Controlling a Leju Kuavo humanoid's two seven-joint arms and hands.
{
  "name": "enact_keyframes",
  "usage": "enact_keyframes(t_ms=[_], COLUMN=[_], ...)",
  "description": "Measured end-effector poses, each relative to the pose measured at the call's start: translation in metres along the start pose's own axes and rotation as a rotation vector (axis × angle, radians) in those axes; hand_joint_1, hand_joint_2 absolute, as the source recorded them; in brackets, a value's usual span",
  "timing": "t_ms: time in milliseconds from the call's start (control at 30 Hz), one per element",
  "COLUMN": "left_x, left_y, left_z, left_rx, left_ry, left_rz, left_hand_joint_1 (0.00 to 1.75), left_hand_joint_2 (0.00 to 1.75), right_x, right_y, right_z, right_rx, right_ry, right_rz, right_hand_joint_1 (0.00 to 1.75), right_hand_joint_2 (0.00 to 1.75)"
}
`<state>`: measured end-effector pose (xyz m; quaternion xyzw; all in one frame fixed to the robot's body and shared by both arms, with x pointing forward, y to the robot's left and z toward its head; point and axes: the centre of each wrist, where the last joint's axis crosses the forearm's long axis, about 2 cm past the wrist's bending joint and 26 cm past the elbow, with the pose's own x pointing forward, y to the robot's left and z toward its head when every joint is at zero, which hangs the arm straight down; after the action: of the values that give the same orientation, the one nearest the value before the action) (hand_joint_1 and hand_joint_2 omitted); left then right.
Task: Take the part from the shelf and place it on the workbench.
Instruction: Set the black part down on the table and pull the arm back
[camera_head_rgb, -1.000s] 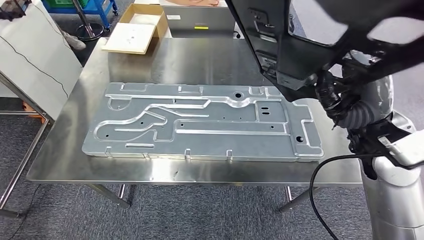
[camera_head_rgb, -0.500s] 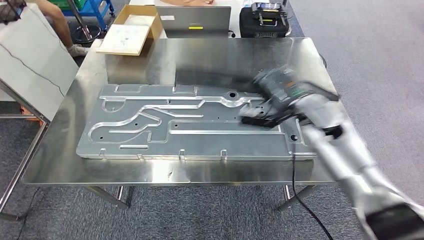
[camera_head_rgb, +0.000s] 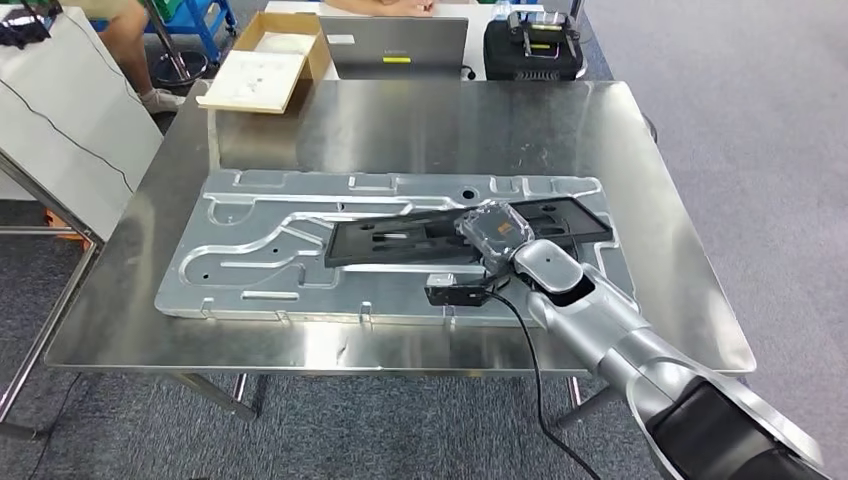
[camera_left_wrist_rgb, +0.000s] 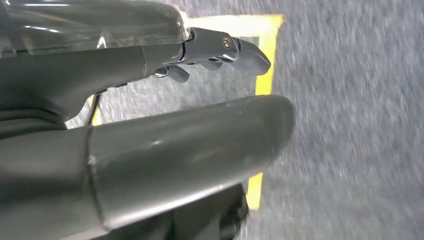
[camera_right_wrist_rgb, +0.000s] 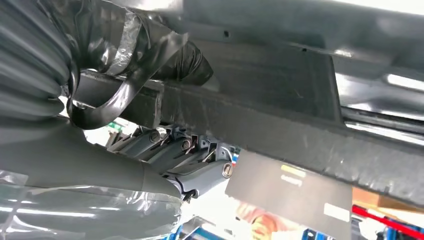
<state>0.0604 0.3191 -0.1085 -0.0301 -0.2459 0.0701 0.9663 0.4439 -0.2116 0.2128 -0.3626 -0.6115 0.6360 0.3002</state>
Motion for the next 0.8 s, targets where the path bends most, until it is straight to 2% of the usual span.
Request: enact_keyframes(t_ms=[200, 333, 467, 600, 800], left_x=[0.004, 0.007, 0.008, 0.007, 0.004], left_y=[-0.001, -0.002, -0.002, -0.001, 0.000], left_z=[-0.001, -0.002, -0.003, -0.003, -0.001], left_rx=[-0.009, -0.017, -0.003, 0.012, 0.015], left_ry=[-0.007, -0.017, -0.034, -0.048, -0.040], left_rz=[-0.014, -0.022, -0.035, -0.040, -0.042], left_hand_joint_1=[0.00, 0.00, 0.00, 0.00, 0.00], left_hand_joint_2=[0.00, 1.75, 0.00, 0.00, 0.00], right_x=[-0.001, 0.008, 0.015, 0.013, 0.009], right_y=[0.005, 0.006, 0.011, 0.007, -0.004], right_z=[0.003, -0.001, -0.002, -0.001, 0.009], right_rx=[0.034, 0.061, 0.055, -0.074, -0.268], right_ry=[-0.019, -0.032, -0.023, 0.018, 0.008], right_rz=[0.008, 0.002, -0.002, -0.032, -0.257], right_hand_joint_1=[1.75, 0.00, 0.00, 0.00, 0.00], right_hand_joint_2=[1.75, 0.00, 0.00, 0.00, 0.00])
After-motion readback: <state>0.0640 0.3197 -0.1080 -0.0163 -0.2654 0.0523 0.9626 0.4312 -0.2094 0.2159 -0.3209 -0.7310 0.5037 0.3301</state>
